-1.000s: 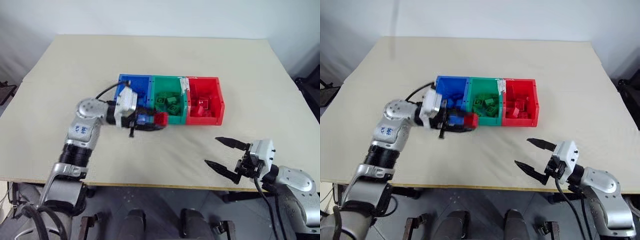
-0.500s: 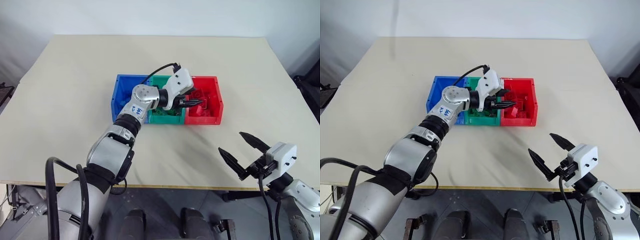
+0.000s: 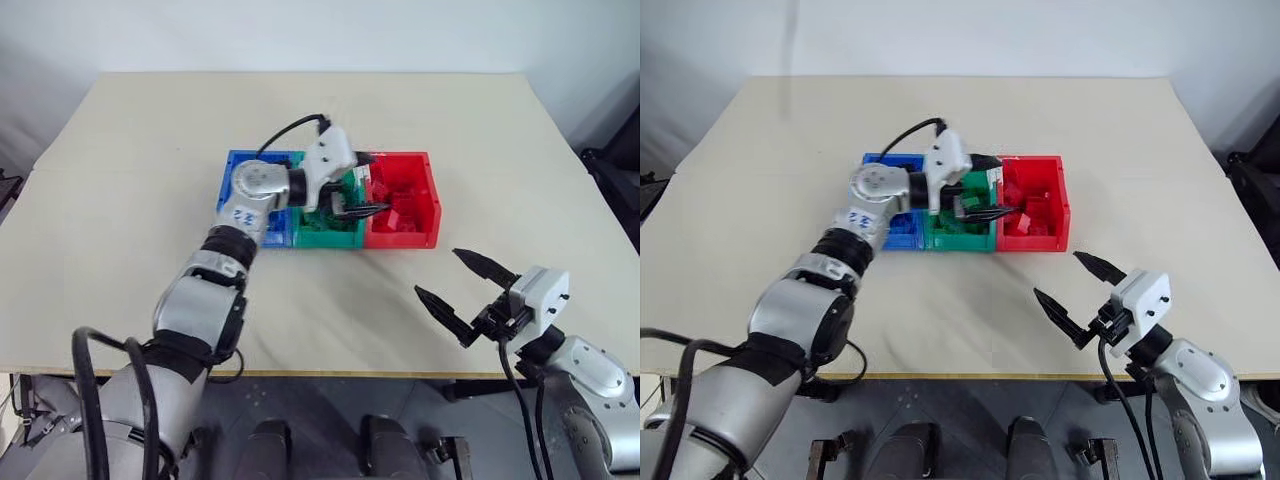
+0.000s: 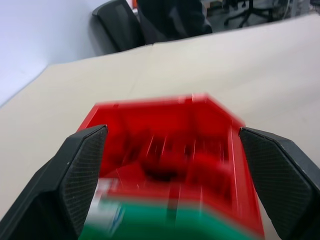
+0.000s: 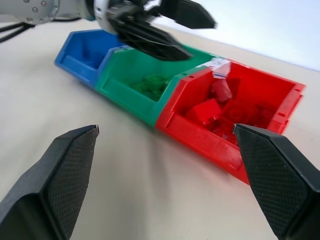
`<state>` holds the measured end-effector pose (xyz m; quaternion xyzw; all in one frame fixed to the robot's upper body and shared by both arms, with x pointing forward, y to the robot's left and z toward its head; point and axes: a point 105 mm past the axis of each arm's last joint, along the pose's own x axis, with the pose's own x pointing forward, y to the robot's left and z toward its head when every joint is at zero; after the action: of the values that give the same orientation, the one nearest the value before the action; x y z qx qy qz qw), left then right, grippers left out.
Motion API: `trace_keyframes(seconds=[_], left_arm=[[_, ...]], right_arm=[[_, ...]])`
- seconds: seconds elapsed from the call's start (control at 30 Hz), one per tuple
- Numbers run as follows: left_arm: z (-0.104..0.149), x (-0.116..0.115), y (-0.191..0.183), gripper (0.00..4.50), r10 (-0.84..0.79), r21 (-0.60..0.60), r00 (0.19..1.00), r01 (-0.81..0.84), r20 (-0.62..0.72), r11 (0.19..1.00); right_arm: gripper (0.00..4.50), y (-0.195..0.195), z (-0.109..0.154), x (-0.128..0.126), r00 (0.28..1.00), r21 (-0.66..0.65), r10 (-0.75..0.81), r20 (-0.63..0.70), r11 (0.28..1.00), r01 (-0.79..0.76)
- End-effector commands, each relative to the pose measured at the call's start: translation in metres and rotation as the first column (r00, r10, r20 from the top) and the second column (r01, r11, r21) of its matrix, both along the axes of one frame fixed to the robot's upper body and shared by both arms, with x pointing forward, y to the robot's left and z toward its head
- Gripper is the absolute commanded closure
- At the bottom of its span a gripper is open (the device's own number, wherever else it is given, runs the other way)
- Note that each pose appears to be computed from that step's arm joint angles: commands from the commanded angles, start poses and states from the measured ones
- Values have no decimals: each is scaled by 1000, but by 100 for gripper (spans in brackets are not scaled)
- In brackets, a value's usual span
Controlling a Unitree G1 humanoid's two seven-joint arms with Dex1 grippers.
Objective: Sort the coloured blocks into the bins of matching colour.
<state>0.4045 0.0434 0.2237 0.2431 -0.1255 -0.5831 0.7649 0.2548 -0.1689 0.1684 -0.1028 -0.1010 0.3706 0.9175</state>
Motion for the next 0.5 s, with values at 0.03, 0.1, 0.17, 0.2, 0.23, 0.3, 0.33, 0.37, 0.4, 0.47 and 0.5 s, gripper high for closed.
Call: trace_keyframes(seconds=[0.03, 0.1, 0.17, 0.2, 0.23, 0.3, 0.33, 0.37, 0.4, 0.47, 0.5], left_arm=[[8, -14, 39, 3, -5, -11, 1000, 5, 6, 1000], [-11, -30, 81, 3, 43, 29, 999, -42, -25, 999], [-22, -52, 120, 3, 115, 30, 993, -113, -41, 993], [-28, -66, 140, 3, 168, 28, 985, -167, -44, 986], [-31, -78, 156, 3, 218, 24, 975, -217, -46, 976], [-36, -97, 178, 3, 295, 16, 953, -295, -65, 955], [-39, -109, 186, 3, 321, 11, 944, -321, -78, 947], [-41, -118, 191, 3, 338, 12, 938, -338, -79, 941], [-45, -124, 198, 3, 380, 19, 921, -380, -88, 925], [-49, -127, 205, 3, 450, 27, 887, -450, -106, 893], [-50, -128, 206, 3, 476, 27, 873, -476, -108, 879]], right_arm=[[0, 6, 5, 2, 995, -25, 104, -4, 994, -104], [0, 11, 3, 6, 984, -70, 178, -22, 981, -179], [0, 14, 1, 12, 970, -142, 239, -37, 960, -242], [0, 13, -1, 17, 964, -170, 261, -50, 949, -265], [0, 12, -2, 21, 960, -191, 275, -57, 941, -281], [0, 12, -2, 27, 953, -204, 296, -63, 931, -302], [0, 13, -1, 30, 951, -205, 304, -61, 928, -310], [0, 13, -1, 33, 949, -205, 310, -59, 926, -315], [0, 14, 0, 36, 948, -208, 315, -57, 925, -319], [0, 15, 1, 41, 950, -203, 311, -43, 928, -313], [0, 14, 3, 44, 954, -191, 298, -30, 935, -298]])
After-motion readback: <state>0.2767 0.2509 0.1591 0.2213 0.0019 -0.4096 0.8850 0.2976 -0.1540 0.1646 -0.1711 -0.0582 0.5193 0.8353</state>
